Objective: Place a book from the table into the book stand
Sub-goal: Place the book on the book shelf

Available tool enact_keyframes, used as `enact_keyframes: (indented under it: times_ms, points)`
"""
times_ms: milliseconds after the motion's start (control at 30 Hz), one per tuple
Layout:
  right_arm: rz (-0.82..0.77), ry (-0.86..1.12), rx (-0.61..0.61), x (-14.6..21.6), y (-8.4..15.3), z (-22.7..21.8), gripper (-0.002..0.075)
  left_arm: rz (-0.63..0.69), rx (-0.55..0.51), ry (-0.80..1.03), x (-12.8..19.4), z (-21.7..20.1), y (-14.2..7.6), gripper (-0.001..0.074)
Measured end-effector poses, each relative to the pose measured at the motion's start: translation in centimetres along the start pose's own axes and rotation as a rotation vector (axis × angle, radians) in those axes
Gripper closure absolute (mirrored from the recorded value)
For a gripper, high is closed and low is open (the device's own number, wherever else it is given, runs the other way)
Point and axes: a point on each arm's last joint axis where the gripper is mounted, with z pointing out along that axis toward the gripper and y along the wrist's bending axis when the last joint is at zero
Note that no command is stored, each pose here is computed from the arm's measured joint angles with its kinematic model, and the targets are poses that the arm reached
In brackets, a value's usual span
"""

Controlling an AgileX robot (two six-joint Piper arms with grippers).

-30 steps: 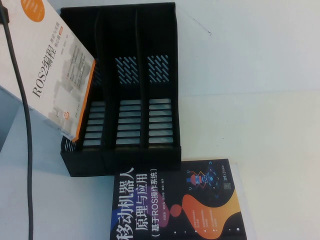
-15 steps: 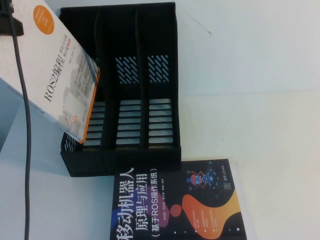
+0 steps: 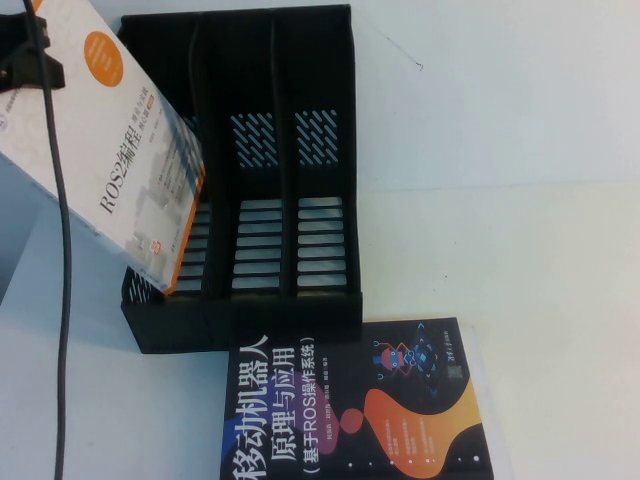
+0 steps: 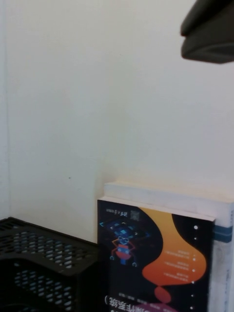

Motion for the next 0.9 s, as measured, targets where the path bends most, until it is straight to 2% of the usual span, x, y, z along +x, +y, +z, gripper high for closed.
enact_keyframes:
  times_ms: [267,333,467,567,633,700,900]
  points:
    - [0.002,-0.022,-0.012,-0.2,0.1,0.0,0.0726,0.110,-0.050,0.034,0.5,1.9,-1.2,0.0614]
    - [0.002,-0.022,-0.012,-0.2,0.1,0.0,0.0726,0.110,-0.045,0.014,0.3,2.0,-1.4,0.0554]
    - [0.003,-0.022,-0.012,-0.2,0.1,0.0,0.0726,0.106,-0.043,-0.035,-0.2,1.5,-1.8,0.0369]
    - [0.003,-0.022,-0.012,-0.2,0.1,0.0,0.0726,0.106,-0.042,-0.038,-0.2,1.4,-1.9,0.0314]
    - [0.003,-0.024,-0.013,-0.2,0.1,0.0,0.0727,0.106,-0.044,-0.035,-0.2,1.4,-1.9,0.0328]
    - [0.004,-0.024,-0.013,-0.2,0.1,0.0,0.0727,0.109,-0.043,-0.033,-0.2,1.2,-2.0,0.0376]
    - [0.005,-0.022,-0.013,-0.2,0.1,0.0,0.0727,0.165,-0.079,-0.070,-0.4,-1.3,-2.8,0.0659]
